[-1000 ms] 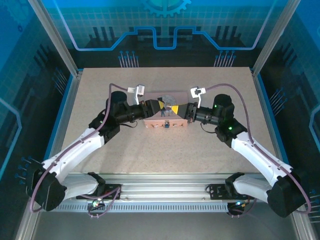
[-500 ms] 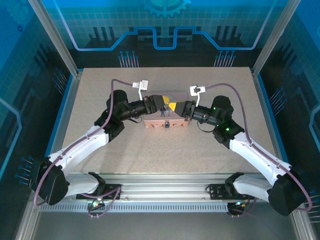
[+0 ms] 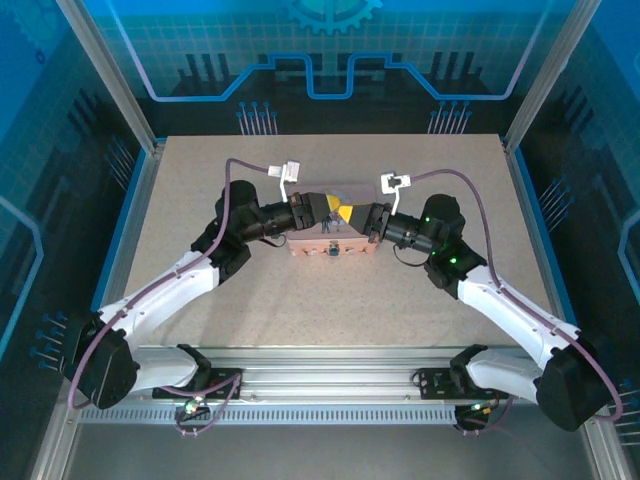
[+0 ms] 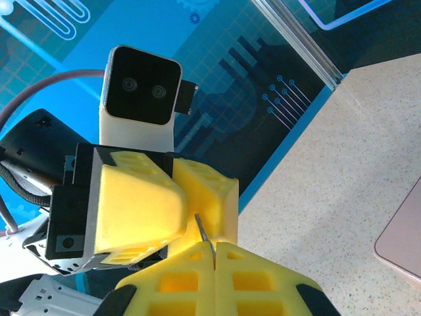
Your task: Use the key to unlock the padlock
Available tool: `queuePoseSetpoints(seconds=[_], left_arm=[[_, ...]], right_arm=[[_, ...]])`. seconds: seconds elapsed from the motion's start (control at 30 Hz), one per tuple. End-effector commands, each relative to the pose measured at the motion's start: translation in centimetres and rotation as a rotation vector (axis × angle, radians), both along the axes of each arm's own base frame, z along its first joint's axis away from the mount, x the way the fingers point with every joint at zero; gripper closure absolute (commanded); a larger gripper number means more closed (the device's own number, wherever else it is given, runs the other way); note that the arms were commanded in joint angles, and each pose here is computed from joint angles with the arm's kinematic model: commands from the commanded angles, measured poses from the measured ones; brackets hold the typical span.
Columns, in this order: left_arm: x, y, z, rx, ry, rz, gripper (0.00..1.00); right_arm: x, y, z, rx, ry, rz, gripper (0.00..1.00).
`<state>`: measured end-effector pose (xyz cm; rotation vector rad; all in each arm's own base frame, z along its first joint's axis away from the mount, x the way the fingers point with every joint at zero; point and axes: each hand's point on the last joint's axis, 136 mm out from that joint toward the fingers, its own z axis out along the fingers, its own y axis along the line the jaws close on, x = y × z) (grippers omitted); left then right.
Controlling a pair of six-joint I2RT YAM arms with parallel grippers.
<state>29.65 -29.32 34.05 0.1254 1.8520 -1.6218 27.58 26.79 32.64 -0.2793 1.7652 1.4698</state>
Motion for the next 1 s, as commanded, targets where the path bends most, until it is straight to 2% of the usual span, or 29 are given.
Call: queuePoseSetpoints(seconds=[0.0,0.17,0.27,0.77,0.8,0.83,0.93,0.97], left_arm=[[-0.8,0.0,0.8,-0.014,-0.044,-0.021,0.84],[-0.7,0.0,0.5,-0.015,-0.037,-0.018,0.91],[-0.7,0.1,0.6,-0.010,-0.044,-0.014,1.00],[-0.4,-0.3,0.6,0.001,-0.040,-0.025,1.00],[-0.4,-0.3,0.5,0.002,-0.040,-0.025,0.94],[-0.4,-0.2,0.4,0.004,-0.036,-0.018,0.77],[-0.5,0.3,0.2,0.012,-0.048,0.005,0.56],[-0.3,0.6,-0.3,0.031,-0.034,0.029,0.41]], right_arm=[[-0.3,-0.1,0.5,0.018,-0.018,-0.012,1.00],[-0.3,-0.3,0.7,0.021,-0.023,-0.016,1.00],[-0.4,-0.2,0.3,0.016,-0.016,-0.009,1.00],[-0.9,-0.1,-0.3,0.009,-0.009,0.016,1.00],[-0.9,-0.1,-0.2,0.010,-0.010,0.017,1.00],[-0.9,-0.2,-0.2,0.009,-0.011,0.016,1.00],[-0.8,-0.6,-0.3,0.000,-0.008,0.000,1.00],[-0.7,-0.9,-0.2,-0.003,-0.009,-0.009,1.00]])
